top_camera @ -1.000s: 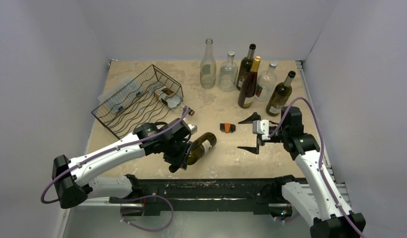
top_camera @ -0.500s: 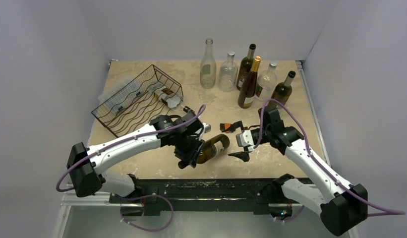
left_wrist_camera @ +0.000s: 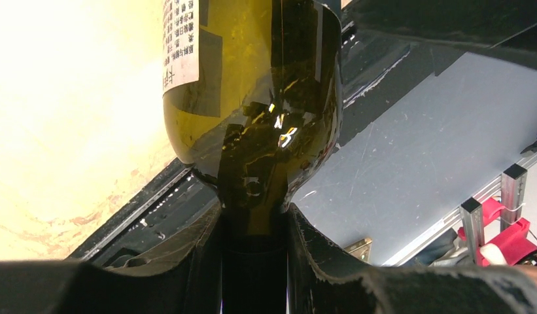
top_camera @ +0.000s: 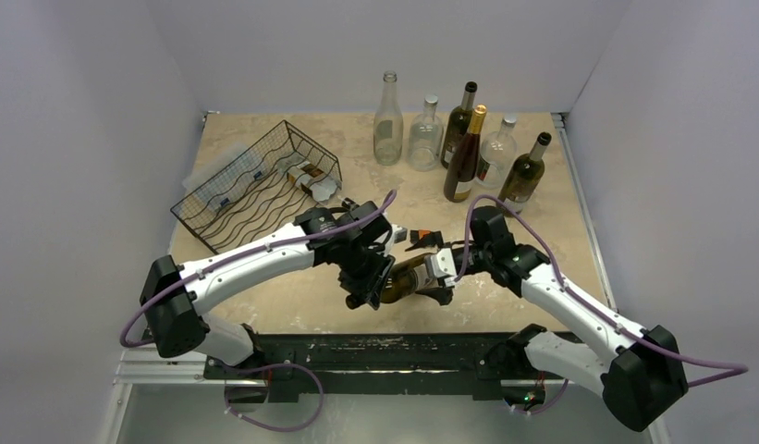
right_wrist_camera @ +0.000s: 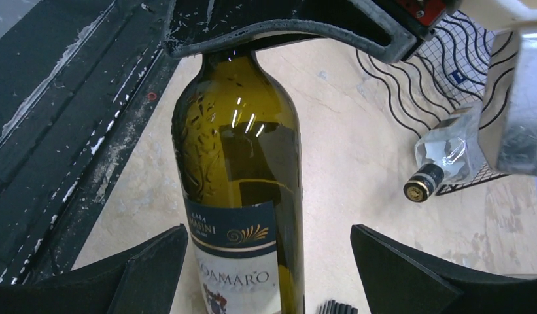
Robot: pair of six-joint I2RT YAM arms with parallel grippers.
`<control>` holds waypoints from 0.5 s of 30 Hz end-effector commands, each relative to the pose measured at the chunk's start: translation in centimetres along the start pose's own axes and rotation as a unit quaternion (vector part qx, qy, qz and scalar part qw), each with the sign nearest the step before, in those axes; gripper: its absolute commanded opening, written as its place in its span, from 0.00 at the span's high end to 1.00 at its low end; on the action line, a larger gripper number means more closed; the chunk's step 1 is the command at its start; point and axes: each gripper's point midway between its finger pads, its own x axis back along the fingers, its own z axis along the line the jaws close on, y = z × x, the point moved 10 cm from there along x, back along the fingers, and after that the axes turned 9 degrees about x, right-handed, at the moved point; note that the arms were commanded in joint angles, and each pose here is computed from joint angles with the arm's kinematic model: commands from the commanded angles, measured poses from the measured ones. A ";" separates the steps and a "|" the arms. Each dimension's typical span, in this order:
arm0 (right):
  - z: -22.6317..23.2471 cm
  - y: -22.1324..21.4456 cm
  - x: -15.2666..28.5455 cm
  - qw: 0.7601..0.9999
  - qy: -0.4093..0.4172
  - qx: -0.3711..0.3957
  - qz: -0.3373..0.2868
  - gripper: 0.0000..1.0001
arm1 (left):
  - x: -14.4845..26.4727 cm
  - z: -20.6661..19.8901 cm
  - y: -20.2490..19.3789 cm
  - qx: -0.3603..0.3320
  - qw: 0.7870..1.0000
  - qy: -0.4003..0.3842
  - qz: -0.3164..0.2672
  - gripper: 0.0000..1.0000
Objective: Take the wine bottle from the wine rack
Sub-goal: Pick up the wine bottle from the wine rack.
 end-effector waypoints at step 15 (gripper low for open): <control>0.9 -0.3 -2.6 0.999 0.030 0.019 0.014 0.01 | 0.6 -3.3 3.1 -0.028 0.997 -0.070 -0.029 1.00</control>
